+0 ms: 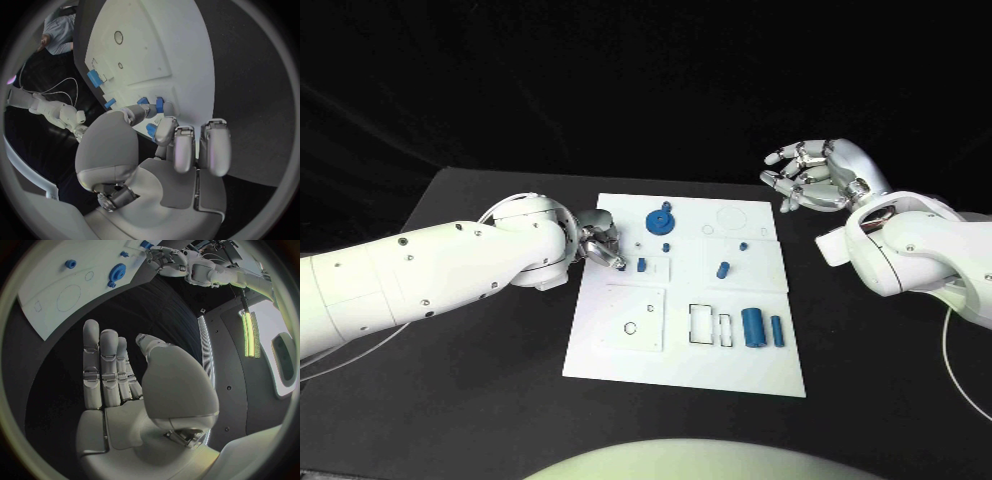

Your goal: Assemble the parts on the task board

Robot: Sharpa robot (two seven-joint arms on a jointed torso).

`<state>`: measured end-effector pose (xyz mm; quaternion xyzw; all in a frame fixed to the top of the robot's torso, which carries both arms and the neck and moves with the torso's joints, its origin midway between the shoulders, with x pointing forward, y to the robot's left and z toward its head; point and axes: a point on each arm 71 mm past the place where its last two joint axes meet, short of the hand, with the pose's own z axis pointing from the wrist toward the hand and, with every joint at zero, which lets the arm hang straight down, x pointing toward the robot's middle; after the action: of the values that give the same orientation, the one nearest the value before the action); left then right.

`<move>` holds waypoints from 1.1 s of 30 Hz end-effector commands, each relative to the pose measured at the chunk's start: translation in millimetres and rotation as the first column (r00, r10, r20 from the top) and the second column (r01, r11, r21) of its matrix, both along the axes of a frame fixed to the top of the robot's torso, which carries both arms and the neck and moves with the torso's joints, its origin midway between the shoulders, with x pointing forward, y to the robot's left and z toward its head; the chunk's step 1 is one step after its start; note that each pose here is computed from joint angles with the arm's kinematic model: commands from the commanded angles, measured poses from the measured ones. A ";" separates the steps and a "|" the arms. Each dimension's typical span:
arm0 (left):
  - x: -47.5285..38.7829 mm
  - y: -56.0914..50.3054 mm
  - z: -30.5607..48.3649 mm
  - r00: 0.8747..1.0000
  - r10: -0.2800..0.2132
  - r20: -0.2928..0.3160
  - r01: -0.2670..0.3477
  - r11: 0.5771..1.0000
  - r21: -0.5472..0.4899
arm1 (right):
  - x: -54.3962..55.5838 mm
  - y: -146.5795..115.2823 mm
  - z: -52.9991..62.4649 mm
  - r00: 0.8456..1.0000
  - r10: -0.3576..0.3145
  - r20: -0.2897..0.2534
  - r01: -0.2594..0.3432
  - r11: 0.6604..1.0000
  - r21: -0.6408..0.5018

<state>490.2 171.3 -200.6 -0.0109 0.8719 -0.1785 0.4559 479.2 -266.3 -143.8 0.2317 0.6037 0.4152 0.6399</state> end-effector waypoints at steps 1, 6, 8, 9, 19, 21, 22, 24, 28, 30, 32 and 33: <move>-1.7 -0.1 -3.5 1.000 -0.014 -0.018 0.014 1.000 0.023 | -0.4 1.4 0.5 1.000 0.014 0.010 -0.014 1.000 -0.003; -1.4 0.1 -3.4 1.000 -0.013 -0.016 0.013 1.000 0.022 | -0.4 1.5 0.5 1.000 0.014 0.010 -0.014 1.000 -0.003; -1.4 -0.3 -3.5 1.000 -0.014 -0.017 0.015 1.000 0.022 | -0.4 1.4 0.5 1.000 0.014 0.009 -0.014 1.000 -0.003; -1.5 -0.7 -3.5 1.000 -0.016 -0.018 0.017 1.000 0.022 | -0.3 1.4 0.5 1.000 0.014 0.009 -0.014 1.000 -0.003; -3.8 -6.0 -4.1 0.999 -0.023 -0.048 0.024 1.000 0.003 | -0.2 1.7 0.5 1.000 0.014 0.010 -0.014 1.000 -0.003; -3.6 -6.0 -4.5 0.998 -0.019 -0.056 0.019 1.000 -0.003 | -0.2 1.6 0.6 1.000 0.013 0.011 -0.013 1.000 -0.003; -3.5 -5.9 -4.6 0.998 -0.018 -0.058 0.018 1.000 -0.004 | -0.1 1.6 0.6 1.000 0.013 0.011 -0.013 1.000 -0.003; -3.2 -5.7 -4.9 0.998 -0.015 -0.063 0.014 1.000 -0.005 | -0.1 1.6 0.6 1.000 0.012 0.011 -0.012 1.000 -0.003; -2.5 -5.8 -5.3 0.998 -0.011 -0.069 0.010 1.000 -0.006 | 0.0 1.6 0.6 1.000 0.012 0.011 -0.012 1.000 -0.002; -2.2 -6.2 -5.5 0.997 -0.010 -0.071 0.010 1.000 -0.005 | 0.0 1.8 0.5 1.000 0.012 0.011 -0.012 1.000 -0.001; -2.0 -6.8 -5.6 0.997 -0.011 -0.072 0.011 1.000 -0.004 | 0.0 1.9 0.5 1.000 0.013 0.010 -0.013 1.000 -0.001; -1.9 -7.2 -5.7 0.997 -0.012 -0.073 0.011 1.000 -0.004 | 0.1 2.0 0.5 1.000 0.013 0.010 -0.013 1.000 0.000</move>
<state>492.7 169.2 -200.9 -0.0194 0.8770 -0.1783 0.4458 479.5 -265.7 -143.9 0.2314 0.6034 0.4159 0.6399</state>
